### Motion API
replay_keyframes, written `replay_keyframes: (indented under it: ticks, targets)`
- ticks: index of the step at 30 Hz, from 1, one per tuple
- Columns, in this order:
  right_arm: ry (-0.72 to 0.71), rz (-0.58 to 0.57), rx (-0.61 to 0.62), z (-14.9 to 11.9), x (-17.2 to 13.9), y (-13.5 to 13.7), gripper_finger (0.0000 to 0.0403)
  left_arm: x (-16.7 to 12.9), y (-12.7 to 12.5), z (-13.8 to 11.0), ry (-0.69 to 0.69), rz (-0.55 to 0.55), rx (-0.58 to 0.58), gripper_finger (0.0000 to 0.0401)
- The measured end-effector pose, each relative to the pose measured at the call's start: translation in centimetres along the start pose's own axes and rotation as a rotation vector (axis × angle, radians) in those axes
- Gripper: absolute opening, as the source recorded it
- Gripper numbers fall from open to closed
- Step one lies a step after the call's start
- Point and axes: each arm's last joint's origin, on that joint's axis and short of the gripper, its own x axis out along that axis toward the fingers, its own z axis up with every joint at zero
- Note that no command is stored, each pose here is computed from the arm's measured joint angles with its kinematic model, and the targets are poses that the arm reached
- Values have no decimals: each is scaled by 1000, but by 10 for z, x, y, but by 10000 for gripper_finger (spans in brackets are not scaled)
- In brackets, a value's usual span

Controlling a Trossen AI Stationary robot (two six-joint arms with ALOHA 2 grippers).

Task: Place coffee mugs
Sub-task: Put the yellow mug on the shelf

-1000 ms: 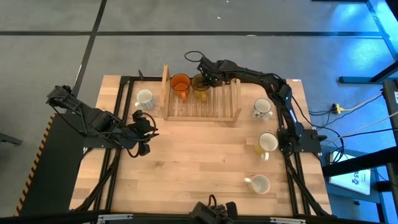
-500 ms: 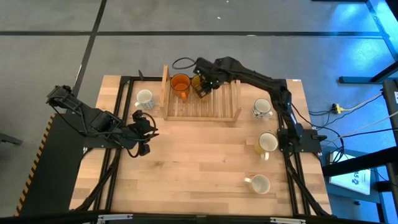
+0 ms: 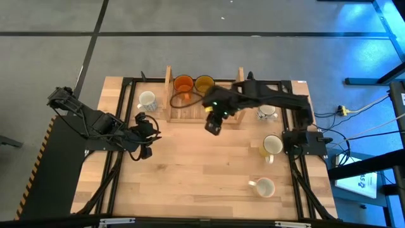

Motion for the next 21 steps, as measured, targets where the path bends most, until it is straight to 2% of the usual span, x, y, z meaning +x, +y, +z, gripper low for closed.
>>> replay_keyframes:
  ticks: [5,10,14,17,21]
  targets:
    - [-36,-49,37,-19,-26,9,177,0,0,0,0,0,0,88]
    - [-22,-105,134,-56,-30,6,177,0,0,0,0,0,3,88]
    - [-49,-85,278,-94,-31,-4,177,0,0,0,0,0,5,88]
    - [-47,-87,440,-124,-28,-13,177,0,0,0,0,0,6,88]
    - [51,-85,635,-160,-26,-19,177,0,0,0,0,0,5,88]
